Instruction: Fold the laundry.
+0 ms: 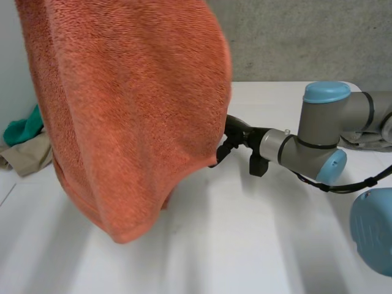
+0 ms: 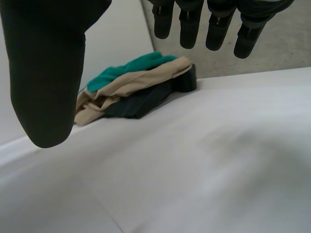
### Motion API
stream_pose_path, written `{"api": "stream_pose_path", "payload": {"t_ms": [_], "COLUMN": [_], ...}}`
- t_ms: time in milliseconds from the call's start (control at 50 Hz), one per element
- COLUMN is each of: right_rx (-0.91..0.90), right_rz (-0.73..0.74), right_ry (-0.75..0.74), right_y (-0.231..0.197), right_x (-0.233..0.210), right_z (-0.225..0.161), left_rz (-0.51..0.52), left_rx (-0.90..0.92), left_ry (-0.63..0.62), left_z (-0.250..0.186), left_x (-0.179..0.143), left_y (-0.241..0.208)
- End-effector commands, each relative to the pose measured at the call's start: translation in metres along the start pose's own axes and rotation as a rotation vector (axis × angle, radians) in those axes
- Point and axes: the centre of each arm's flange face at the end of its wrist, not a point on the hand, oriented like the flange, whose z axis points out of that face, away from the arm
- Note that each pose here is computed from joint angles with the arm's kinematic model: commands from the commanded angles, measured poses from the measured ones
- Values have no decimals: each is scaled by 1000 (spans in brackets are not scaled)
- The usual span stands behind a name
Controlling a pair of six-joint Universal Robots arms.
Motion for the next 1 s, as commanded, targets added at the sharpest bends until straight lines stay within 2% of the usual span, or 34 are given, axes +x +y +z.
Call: {"api": "stream_pose_path", "payload": {"t_ms": [20,240,360,440,560,740,900,1000], "right_rx": [49,126,180,201,218,63,-94,-112], "right_rz": [99,-29,-150,-140,-66,184,283,287], "right_ry": [-3,54,212,293,310,205,169,182], "right_y": [-17,-56,-92,-110,-123,-88,-27,-6], "right_x": [11,11,17,22,16,-14,-49,-58], "right_z": [-8,-32,-71,-99,-122,-110,-84,-74], "left_rz": [34,-1,-47,-55,1,100,133,130], "left_rx": [-30,-106,-149,-208,-287,-408,-442,-459], "left_ry": [12,13,30,43,61,101,119,127], "left_z": [5,9,19,18,9,-11,-21,-26], "left_x": [-18,-22,-9,6,17,23,27,29], "left_y": [14,48,73,87,112,158,169,173]}}
